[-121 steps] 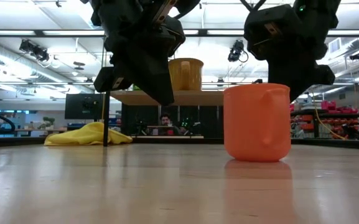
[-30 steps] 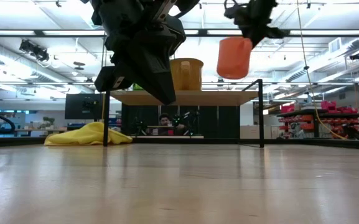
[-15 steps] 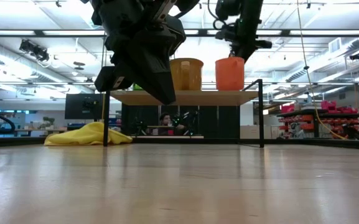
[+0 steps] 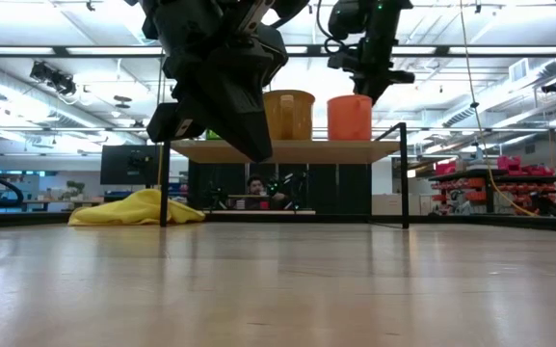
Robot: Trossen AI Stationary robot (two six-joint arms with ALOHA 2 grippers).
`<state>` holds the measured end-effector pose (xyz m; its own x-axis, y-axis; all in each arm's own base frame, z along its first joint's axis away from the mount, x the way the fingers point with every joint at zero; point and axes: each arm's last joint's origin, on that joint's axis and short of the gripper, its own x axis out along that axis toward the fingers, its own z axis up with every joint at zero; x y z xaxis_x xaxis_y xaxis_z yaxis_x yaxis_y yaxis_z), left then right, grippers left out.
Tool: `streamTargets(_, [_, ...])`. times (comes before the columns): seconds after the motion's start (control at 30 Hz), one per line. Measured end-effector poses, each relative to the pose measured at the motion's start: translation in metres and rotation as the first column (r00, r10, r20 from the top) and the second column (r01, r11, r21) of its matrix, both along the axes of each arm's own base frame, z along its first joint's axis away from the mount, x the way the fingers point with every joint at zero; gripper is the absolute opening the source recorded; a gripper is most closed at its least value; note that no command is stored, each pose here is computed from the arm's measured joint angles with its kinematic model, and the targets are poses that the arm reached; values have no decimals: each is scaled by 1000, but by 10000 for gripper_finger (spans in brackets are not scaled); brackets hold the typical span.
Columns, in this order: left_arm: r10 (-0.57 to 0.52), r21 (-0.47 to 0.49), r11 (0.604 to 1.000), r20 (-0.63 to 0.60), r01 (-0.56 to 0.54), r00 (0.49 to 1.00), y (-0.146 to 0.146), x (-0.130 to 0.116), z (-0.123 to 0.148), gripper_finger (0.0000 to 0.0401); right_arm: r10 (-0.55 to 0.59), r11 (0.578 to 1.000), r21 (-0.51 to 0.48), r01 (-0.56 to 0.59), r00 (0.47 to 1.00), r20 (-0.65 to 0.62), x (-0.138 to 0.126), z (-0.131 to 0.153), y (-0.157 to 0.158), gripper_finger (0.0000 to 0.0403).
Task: Stack small to large cups/mugs on shelf
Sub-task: Put the orange mug on the shelf
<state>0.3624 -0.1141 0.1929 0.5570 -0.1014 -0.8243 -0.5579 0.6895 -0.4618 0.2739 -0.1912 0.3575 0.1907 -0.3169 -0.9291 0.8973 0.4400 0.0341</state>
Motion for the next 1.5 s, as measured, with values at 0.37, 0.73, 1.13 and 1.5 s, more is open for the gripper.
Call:
streamTargets(0.37, [-1, 0, 1000, 0, 1, 1000, 0, 0, 0, 11, -3, 1000, 9, 3, 1000, 11, 1, 0, 0, 7])
streamTargets(0.73, [-1, 0, 1000, -2, 1, 1000, -1, 0, -1, 26, -19, 999, 26, 19, 1000, 5, 0, -1, 1, 8])
streamTargets(1.13, [-1, 0, 1000, -2, 1, 1000, -1, 0, -1, 13, -33, 999, 29, 33, 999, 7, 0, -1, 1, 12])
streamTargets(1.5, [-1, 0, 1000, -2, 1, 1000, -1, 0, -1, 22, -33, 999, 36, 33, 999, -6, 0, -4, 1, 57])
